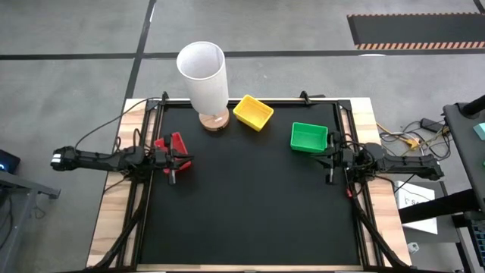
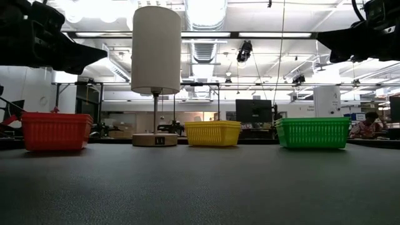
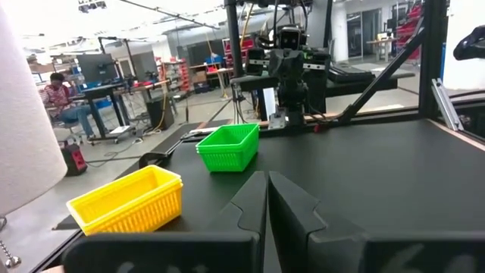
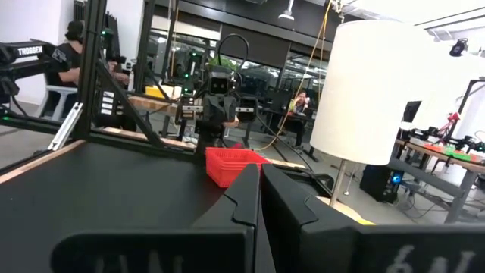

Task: Stack baskets by color
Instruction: Return to Home Position

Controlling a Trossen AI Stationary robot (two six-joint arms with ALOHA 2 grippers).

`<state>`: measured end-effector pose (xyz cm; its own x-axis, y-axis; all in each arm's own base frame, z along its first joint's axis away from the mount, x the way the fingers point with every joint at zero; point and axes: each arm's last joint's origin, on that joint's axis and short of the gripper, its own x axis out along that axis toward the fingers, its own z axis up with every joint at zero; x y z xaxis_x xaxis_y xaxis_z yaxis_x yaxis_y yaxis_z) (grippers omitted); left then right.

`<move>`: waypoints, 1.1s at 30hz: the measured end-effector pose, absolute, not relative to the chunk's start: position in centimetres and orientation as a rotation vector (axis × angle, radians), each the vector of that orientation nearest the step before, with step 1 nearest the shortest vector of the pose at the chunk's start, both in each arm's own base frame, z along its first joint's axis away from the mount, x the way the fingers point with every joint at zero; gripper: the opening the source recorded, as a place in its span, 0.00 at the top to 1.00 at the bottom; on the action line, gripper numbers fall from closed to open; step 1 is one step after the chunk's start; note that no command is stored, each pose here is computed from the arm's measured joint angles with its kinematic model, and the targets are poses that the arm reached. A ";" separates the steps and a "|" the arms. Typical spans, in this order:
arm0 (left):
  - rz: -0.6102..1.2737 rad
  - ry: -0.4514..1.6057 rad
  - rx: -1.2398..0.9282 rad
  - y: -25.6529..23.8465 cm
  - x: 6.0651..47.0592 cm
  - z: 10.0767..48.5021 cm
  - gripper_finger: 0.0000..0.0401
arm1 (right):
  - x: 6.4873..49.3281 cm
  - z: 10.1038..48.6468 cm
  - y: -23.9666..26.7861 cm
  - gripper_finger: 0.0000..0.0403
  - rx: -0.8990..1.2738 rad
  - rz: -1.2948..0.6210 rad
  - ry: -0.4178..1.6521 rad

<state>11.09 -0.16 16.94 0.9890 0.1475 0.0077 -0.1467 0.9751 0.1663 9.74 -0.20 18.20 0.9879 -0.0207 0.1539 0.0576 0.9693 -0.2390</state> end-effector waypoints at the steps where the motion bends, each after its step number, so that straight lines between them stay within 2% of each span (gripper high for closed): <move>1: 0.149 0.006 0.168 -0.2 11.1 16.9 1.00 | 9.7 18.2 -0.2 0.98 -0.246 -0.040 -0.151; 33: 0.147 0.021 0.169 -0.2 11.2 16.8 1.00 | 9.7 18.2 -0.2 0.98 -0.245 -0.040 -0.151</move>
